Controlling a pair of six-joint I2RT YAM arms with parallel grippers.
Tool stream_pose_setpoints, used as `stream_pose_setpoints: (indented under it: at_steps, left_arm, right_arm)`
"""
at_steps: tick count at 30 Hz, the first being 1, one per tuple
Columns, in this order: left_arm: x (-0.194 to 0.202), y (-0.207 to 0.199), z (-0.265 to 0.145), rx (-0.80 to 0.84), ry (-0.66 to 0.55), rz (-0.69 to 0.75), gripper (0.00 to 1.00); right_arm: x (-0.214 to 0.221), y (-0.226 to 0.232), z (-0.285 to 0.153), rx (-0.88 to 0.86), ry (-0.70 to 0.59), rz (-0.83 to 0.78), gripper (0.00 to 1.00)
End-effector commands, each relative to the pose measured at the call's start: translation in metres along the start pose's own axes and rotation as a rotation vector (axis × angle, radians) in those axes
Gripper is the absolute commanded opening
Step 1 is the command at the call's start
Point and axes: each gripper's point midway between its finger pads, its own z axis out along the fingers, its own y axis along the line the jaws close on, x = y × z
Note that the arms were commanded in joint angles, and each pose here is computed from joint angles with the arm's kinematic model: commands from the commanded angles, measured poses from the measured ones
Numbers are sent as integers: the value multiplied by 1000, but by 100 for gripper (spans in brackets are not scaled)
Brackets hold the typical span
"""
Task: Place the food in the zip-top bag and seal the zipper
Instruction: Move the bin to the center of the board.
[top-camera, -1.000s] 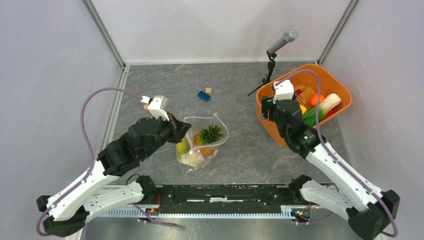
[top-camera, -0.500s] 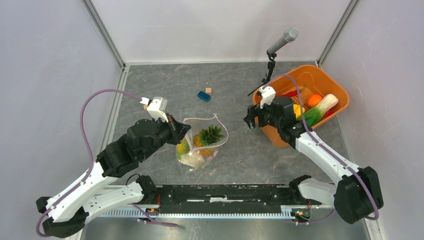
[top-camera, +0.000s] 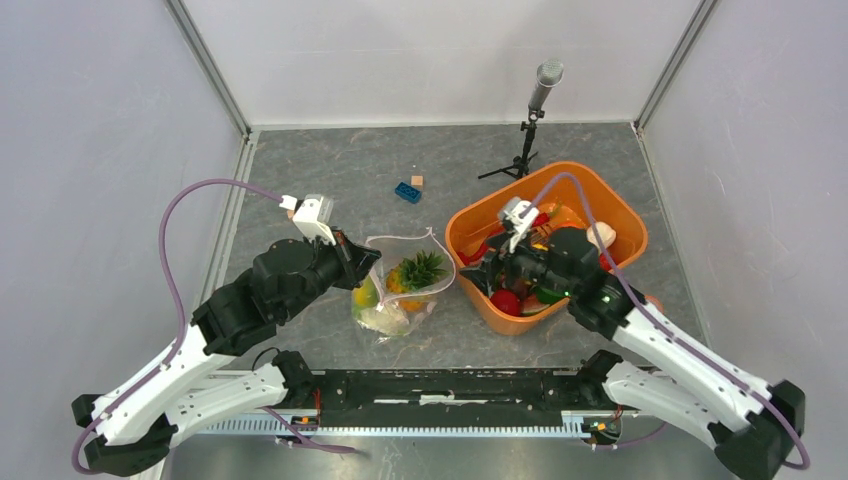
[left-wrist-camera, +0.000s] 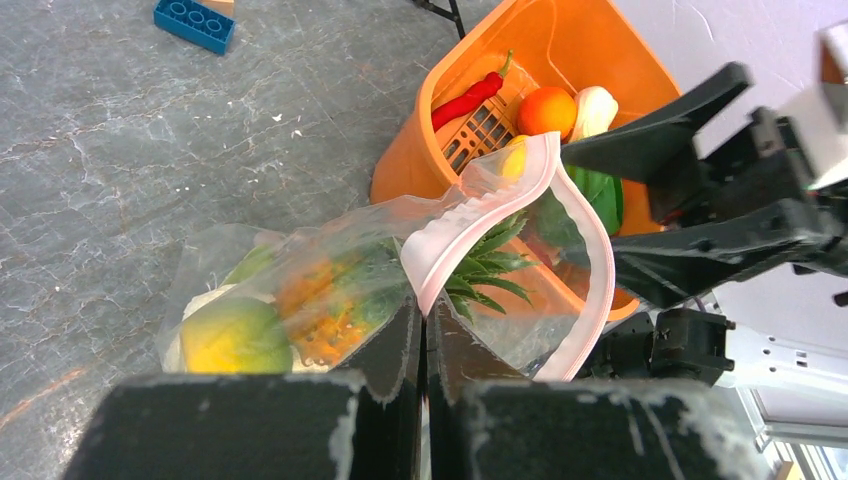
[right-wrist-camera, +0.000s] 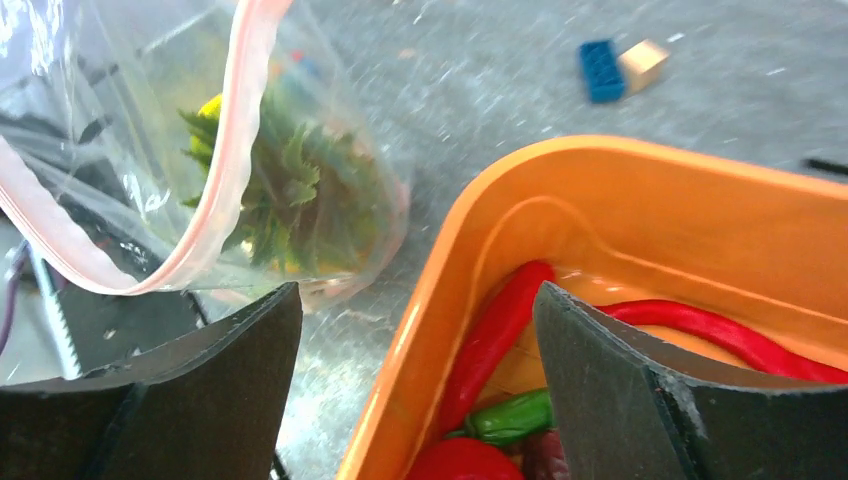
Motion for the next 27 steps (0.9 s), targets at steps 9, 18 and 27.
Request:
stream_pose_setpoints:
  at_steps: [9, 18, 27]
  left_arm:
    - [-12, -4, 0, 10, -47, -16, 2]
    - [-13, -5, -3, 20, -49, -18, 2]
    - [-9, -7, -2, 26, -22, -8, 2]
  right_arm:
    - [26, -154, -84, 922, 150, 132, 91]
    - [57, -221, -102, 1104, 204, 230, 94]
    - [97, -252, -102, 1098, 255, 316, 98]
